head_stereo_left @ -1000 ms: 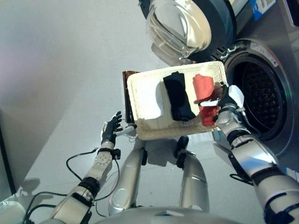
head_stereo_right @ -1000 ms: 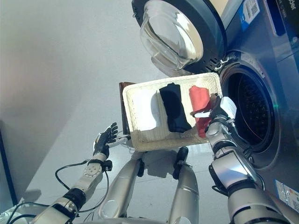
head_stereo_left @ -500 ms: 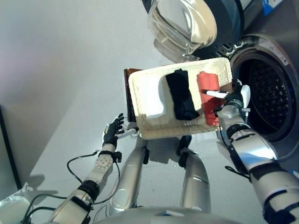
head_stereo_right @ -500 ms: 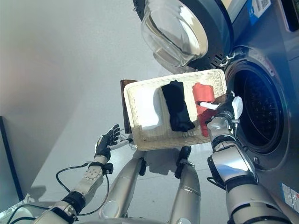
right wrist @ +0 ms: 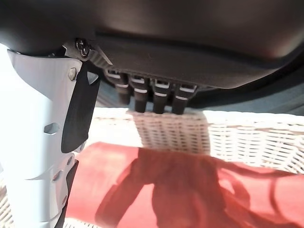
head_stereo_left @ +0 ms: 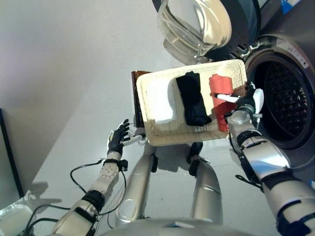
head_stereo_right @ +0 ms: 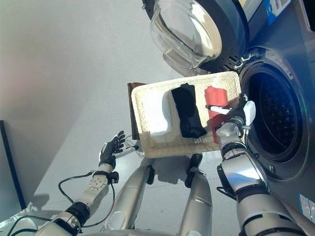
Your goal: Pick up the clothes and place them into the washing machine
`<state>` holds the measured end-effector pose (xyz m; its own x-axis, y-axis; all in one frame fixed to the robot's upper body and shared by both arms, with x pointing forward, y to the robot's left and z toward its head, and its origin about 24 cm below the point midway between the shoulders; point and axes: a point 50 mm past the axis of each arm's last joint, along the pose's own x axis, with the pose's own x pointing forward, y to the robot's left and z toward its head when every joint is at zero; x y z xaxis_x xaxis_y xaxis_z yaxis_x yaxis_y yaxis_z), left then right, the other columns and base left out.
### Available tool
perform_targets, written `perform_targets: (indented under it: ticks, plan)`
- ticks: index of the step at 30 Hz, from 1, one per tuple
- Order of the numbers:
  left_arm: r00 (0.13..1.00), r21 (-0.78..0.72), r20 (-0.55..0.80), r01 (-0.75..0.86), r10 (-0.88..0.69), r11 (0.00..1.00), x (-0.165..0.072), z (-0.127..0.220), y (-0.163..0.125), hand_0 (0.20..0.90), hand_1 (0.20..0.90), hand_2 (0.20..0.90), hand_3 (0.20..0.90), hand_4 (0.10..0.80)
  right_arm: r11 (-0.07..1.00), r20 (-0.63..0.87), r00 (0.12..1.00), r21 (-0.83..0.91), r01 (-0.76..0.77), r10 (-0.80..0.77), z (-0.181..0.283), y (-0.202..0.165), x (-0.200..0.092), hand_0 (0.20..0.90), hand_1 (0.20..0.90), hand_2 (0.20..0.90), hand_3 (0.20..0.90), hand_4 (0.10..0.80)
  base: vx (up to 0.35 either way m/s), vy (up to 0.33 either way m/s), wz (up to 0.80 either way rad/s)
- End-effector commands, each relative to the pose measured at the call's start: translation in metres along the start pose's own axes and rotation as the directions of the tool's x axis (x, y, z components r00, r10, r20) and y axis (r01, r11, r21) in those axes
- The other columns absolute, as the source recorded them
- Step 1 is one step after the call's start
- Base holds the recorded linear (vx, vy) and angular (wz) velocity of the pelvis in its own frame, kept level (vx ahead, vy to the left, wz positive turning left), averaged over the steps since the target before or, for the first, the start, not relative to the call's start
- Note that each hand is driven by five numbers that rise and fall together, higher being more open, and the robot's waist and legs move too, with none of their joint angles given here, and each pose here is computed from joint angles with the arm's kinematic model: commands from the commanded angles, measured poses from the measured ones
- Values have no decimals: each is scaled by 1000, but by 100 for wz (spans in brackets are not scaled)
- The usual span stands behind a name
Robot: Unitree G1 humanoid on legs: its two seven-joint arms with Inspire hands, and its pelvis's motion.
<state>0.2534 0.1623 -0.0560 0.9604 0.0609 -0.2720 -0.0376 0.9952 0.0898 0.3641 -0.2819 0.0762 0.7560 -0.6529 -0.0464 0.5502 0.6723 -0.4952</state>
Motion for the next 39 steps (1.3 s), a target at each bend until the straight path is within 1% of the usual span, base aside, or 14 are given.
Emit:
perform_targets:
  ticks: [1, 8, 15, 22, 30, 39]
  plan:
    - [994, -9, 104, -35, 36, 999, 5, 17, 6, 900, 900, 900, 900, 800, 999, 120, 993, 34, 18, -22, 26, -5, 5, 900, 900, 900, 900, 800, 0, 0, 0]
    - [995, -13, 95, -44, 45, 999, 4, 14, 7, 900, 900, 900, 900, 800, 1000, 126, 992, 22, -3, 1, 23, 1, 1, 900, 900, 900, 900, 800, 3, -5, 1]
    - [996, -6, 67, -60, 60, 998, 4, 9, 9, 900, 900, 900, 900, 800, 998, 135, 989, -2, -62, 61, 13, 17, -9, 900, 900, 900, 900, 800, 15, -8, 6]
    - [995, -20, 83, -58, 59, 998, 6, 14, 9, 900, 900, 900, 900, 800, 999, 126, 991, 4, -43, 42, 13, 12, -6, 900, 900, 900, 900, 800, 0, -4, 0]
    - [995, -39, 81, -55, 58, 998, 2, 11, 10, 900, 900, 900, 900, 800, 1000, 155, 988, 7, 0, -1, 26, 2, 0, 900, 900, 900, 900, 800, 0, 0, 0]
    - [997, -21, 66, -49, 51, 999, 3, 9, 8, 900, 900, 900, 900, 800, 1000, 176, 984, -10, 3, -2, 31, 1, 1, 900, 900, 900, 900, 800, 0, 0, 0]
